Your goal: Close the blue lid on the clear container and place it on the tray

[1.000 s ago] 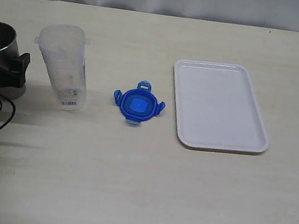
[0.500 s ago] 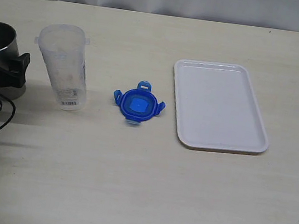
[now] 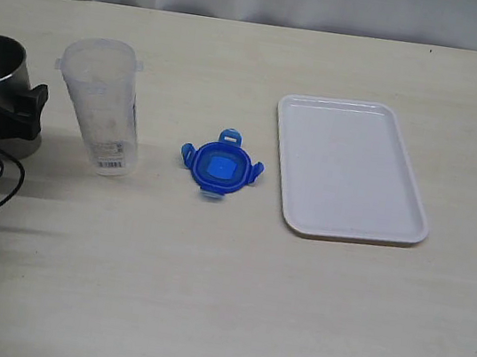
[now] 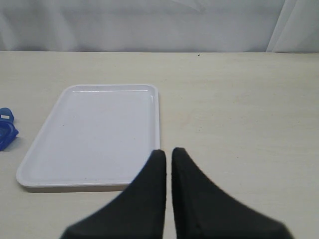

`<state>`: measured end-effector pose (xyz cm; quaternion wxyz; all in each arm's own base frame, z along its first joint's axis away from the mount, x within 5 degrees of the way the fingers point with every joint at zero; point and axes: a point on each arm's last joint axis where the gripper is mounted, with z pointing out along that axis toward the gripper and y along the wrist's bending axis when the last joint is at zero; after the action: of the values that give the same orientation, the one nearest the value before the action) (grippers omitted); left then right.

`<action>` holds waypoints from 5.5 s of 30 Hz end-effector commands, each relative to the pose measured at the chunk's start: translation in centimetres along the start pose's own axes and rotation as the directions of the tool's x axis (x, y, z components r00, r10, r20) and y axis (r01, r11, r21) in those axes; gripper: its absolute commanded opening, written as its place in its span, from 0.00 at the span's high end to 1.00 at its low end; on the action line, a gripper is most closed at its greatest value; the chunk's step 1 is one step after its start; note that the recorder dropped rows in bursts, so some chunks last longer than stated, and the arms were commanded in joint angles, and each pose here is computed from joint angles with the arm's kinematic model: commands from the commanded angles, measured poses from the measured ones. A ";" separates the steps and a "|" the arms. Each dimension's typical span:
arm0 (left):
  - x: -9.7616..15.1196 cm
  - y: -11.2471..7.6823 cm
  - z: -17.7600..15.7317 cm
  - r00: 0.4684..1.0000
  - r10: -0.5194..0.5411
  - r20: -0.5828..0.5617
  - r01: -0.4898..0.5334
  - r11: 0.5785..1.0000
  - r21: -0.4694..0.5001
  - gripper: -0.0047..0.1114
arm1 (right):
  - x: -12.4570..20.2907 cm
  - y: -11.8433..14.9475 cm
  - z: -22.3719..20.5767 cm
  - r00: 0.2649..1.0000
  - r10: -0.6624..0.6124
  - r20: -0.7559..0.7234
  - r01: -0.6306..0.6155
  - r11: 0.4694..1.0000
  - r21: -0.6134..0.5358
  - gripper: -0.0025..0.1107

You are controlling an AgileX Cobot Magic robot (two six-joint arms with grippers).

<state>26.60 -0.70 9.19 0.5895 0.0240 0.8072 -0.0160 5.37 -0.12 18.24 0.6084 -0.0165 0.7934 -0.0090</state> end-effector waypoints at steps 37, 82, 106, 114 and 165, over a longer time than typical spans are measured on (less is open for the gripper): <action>-10.0 -0.2 3.2 0.965 0.008 0.264 -0.021 0.999 0.048 0.96 | 0.0 0.0 0.0 1.000 -0.004 0.006 0.004 1.000 -0.002 0.94; -17.7 -1.8 6.0 0.800 0.354 0.485 -0.530 0.795 0.295 0.96 | 0.0 0.0 0.0 1.000 -0.004 0.006 0.004 1.000 -0.002 0.94; -16.7 -1.2 5.8 0.737 0.472 0.484 -0.651 0.690 0.317 0.96 | 0.0 0.0 0.0 1.000 -0.004 0.006 0.004 1.000 -0.002 0.94; -16.7 -1.2 5.9 0.709 0.508 0.489 -0.683 0.669 0.295 0.96 | 0.0 0.0 0.0 1.000 -0.004 0.006 0.004 1.000 -0.002 0.94; -16.0 -1.2 5.9 0.292 0.781 0.552 -0.951 0.300 0.079 0.96 | 0.0 0.0 0.0 1.000 -0.004 0.006 0.004 1.000 -0.002 0.94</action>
<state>36.97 -2.46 21.14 0.6046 0.5928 0.5145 0.1356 5.37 -0.12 18.24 0.6084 -0.0165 0.7934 -0.0090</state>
